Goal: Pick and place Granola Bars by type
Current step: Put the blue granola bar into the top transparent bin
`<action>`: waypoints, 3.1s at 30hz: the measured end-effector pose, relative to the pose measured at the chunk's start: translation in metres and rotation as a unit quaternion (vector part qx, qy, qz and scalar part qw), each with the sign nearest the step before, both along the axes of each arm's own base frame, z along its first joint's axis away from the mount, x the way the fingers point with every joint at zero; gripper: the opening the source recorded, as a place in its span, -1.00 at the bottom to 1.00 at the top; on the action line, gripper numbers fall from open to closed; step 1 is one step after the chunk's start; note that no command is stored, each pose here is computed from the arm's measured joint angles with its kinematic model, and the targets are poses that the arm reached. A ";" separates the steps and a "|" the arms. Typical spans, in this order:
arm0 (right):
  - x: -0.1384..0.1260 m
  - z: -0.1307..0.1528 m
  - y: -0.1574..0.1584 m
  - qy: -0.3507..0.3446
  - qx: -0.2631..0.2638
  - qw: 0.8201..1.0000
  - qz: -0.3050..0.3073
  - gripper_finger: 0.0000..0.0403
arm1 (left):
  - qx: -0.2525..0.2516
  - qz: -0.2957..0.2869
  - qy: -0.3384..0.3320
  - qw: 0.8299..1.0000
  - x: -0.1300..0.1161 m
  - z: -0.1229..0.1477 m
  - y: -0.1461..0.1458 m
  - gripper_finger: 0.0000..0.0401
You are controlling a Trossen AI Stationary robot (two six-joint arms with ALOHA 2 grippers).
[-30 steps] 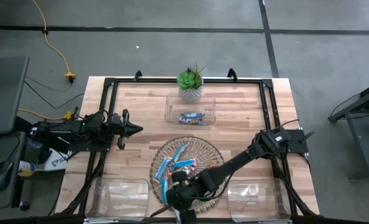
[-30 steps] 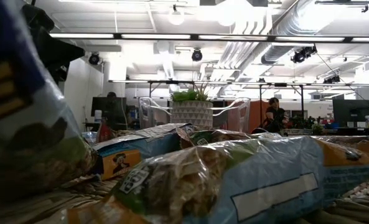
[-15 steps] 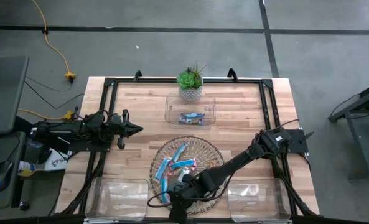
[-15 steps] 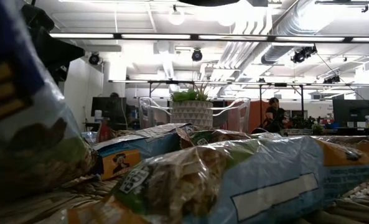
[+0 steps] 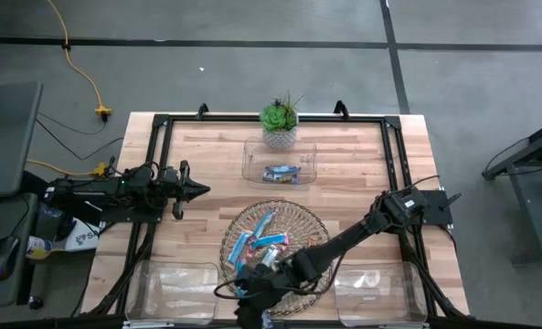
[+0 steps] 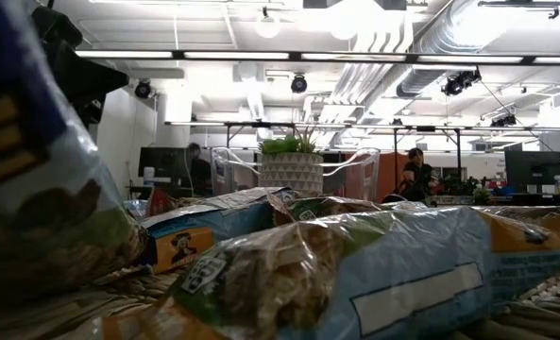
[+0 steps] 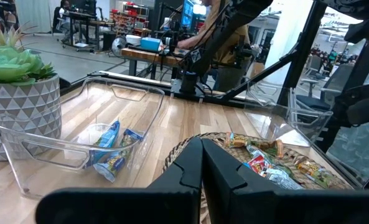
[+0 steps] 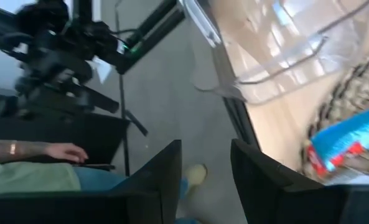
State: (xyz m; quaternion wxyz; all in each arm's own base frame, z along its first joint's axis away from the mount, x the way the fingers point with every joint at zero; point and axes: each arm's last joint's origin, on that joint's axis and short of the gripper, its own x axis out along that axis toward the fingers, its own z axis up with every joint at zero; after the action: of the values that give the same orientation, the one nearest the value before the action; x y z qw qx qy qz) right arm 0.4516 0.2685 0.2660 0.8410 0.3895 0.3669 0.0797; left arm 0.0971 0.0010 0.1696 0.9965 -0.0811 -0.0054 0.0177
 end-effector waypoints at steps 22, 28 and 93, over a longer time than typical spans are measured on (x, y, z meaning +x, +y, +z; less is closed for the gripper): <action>-0.022 -0.024 0.007 0.131 -0.033 0.989 -0.054 -0.38 | 0.000 0.000 0.000 1.000 0.000 0.000 0.000 -1.00; -0.022 -0.037 0.006 0.165 -0.040 0.983 -0.072 -0.19 | 0.000 0.000 0.000 1.000 0.000 0.000 0.000 -1.00; -0.006 -0.130 0.006 0.204 0.063 0.971 -0.111 0.32 | 0.000 0.000 0.000 1.000 0.000 0.000 0.000 -1.00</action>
State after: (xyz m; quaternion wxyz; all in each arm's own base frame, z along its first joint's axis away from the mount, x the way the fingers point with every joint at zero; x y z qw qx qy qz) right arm 0.4457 0.2746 0.1358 0.7257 0.4883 0.4793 -0.0724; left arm 0.0971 0.0010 0.1696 0.9965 -0.0811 -0.0055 0.0176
